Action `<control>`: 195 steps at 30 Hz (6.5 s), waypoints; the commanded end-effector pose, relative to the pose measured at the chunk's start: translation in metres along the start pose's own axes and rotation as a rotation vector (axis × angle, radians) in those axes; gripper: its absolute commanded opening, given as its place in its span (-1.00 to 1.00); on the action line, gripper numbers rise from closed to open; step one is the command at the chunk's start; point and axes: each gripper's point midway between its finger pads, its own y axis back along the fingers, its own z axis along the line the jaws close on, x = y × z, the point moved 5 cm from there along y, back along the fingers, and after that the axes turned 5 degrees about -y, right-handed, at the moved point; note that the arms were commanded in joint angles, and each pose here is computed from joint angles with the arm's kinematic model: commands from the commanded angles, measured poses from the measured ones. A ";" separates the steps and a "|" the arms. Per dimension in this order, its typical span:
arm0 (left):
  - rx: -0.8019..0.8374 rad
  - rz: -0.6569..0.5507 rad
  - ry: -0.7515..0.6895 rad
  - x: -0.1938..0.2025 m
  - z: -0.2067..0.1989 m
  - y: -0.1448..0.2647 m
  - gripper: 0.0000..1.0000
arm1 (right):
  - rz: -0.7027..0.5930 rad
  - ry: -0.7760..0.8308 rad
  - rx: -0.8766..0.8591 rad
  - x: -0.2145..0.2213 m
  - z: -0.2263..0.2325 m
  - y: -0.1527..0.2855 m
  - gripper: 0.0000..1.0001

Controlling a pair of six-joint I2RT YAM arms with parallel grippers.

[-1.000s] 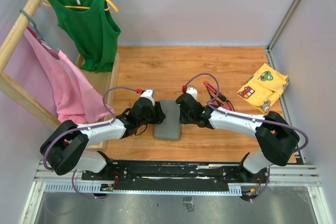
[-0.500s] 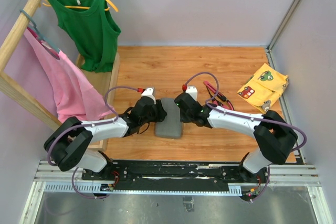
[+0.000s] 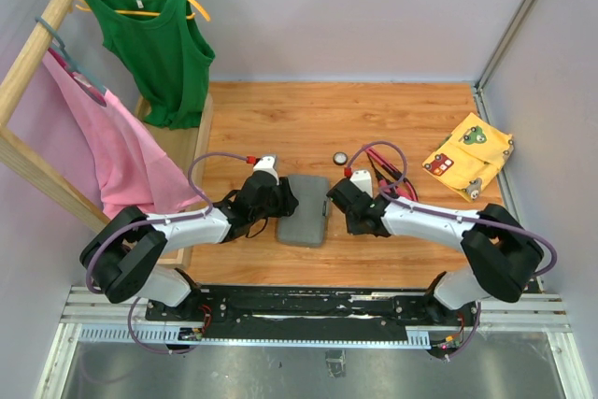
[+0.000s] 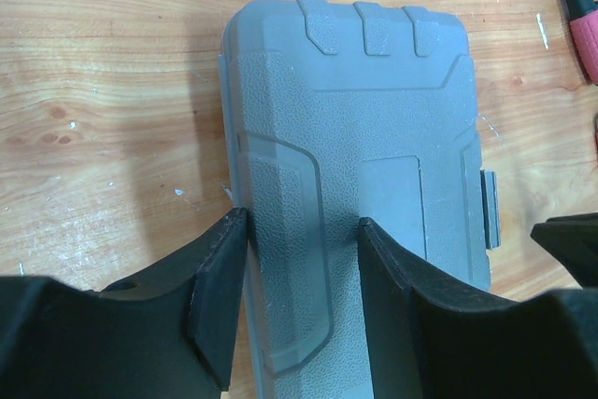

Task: Sort the tools into containers
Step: Open the storage box at the center of the board.

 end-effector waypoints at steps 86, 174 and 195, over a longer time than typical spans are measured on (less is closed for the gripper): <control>-0.184 0.210 -0.081 0.042 0.035 0.002 -0.51 | -0.191 -0.157 -0.266 -0.036 0.000 0.027 -0.15; -0.202 0.166 -0.065 0.041 0.040 0.004 -0.45 | -0.120 -0.501 -0.773 -0.040 0.043 -0.024 -0.99; -0.169 -0.003 -0.026 -0.017 0.024 0.050 0.48 | -0.157 -0.433 -0.825 -0.042 0.040 0.011 -0.99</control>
